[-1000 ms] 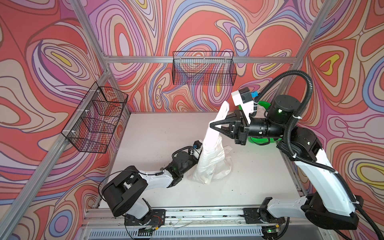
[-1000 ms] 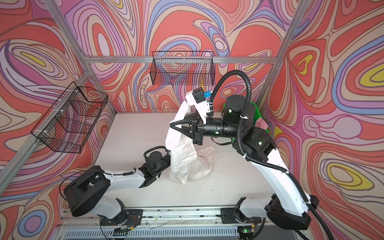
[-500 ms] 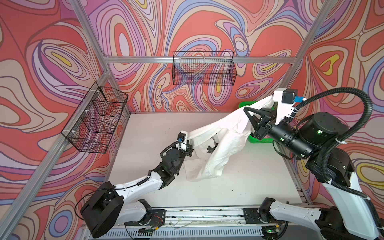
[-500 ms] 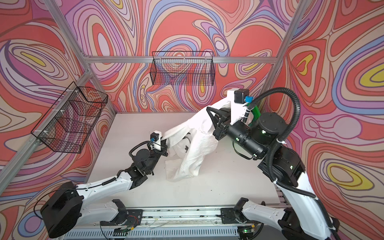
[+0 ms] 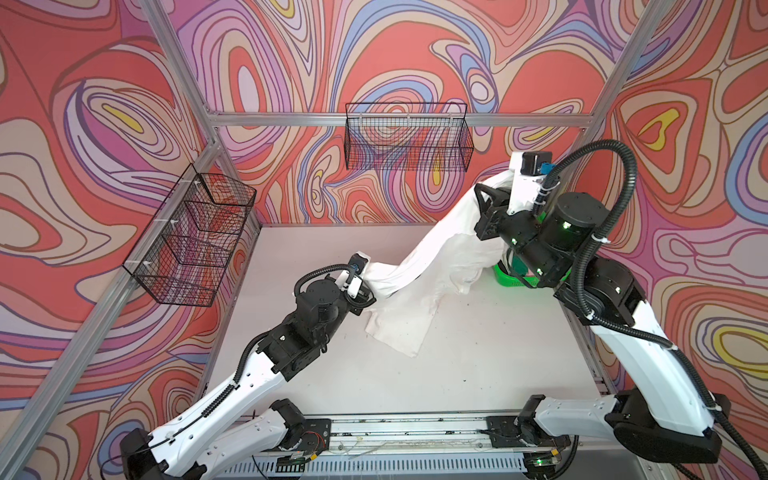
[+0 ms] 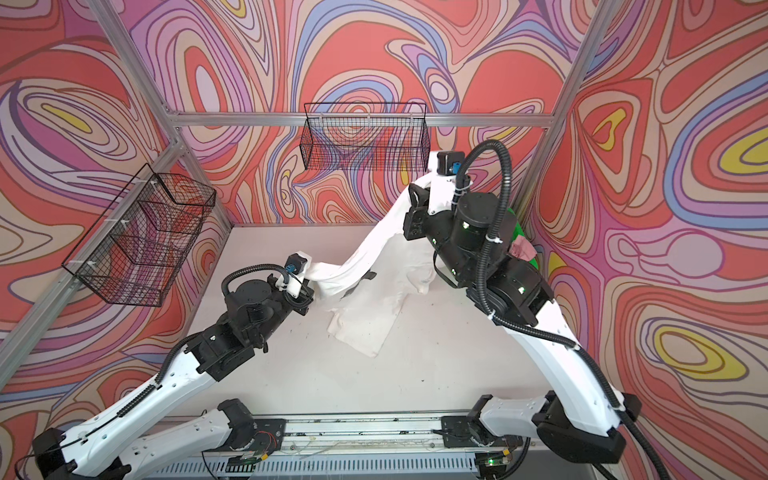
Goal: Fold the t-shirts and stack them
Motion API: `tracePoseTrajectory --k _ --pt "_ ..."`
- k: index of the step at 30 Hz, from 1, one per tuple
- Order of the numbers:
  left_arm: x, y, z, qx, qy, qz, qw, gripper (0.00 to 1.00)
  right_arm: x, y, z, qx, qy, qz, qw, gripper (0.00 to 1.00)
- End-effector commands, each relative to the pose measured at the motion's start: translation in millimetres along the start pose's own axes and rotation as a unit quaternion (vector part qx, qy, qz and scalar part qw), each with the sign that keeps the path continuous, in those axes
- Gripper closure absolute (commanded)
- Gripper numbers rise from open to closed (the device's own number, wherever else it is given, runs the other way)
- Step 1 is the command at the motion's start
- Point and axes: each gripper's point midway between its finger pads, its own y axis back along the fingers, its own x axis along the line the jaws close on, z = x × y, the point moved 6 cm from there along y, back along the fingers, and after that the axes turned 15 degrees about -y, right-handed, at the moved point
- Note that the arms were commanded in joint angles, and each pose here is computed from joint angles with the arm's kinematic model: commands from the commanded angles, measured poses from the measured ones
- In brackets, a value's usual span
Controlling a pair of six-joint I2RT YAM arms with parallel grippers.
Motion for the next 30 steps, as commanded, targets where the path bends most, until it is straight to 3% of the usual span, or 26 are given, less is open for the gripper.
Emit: tracePoseTrajectory --k 1,4,9,14,19,21,24,26,30 --pt "-9 6 -32 0.085 -0.057 -0.063 0.993 1.00 0 -7 18 -0.027 0.002 -0.007 1.000 1.00" --pt "28 -4 -39 0.110 -0.016 0.020 0.994 1.00 -14 -30 21 -0.029 -0.014 -0.012 0.999 1.00" --pt "110 -36 -25 0.134 0.082 0.144 0.977 1.00 -62 -88 45 -0.027 -0.088 0.029 0.995 1.00" --pt "157 -61 31 0.053 0.068 0.173 0.981 1.00 -89 -143 77 -0.054 -0.135 0.084 0.986 1.00" --pt "185 -60 85 -0.018 0.025 0.187 0.982 1.00 -107 -140 128 -0.135 -0.186 0.204 0.952 1.00" --pt "185 -53 89 -0.040 -0.002 0.195 0.980 1.00 -102 -126 139 -0.147 -0.173 0.233 0.946 1.00" --pt "159 -49 69 -0.041 -0.047 0.149 0.987 1.00 -102 -111 129 -0.134 -0.151 0.208 0.957 1.00" --pt "134 -45 41 -0.029 -0.035 0.113 0.993 1.00 -107 -85 106 -0.139 -0.151 0.196 0.959 1.00" --pt "72 -52 -23 0.016 0.015 0.030 0.999 1.00 -143 -49 33 -0.136 -0.182 0.105 0.968 1.00"
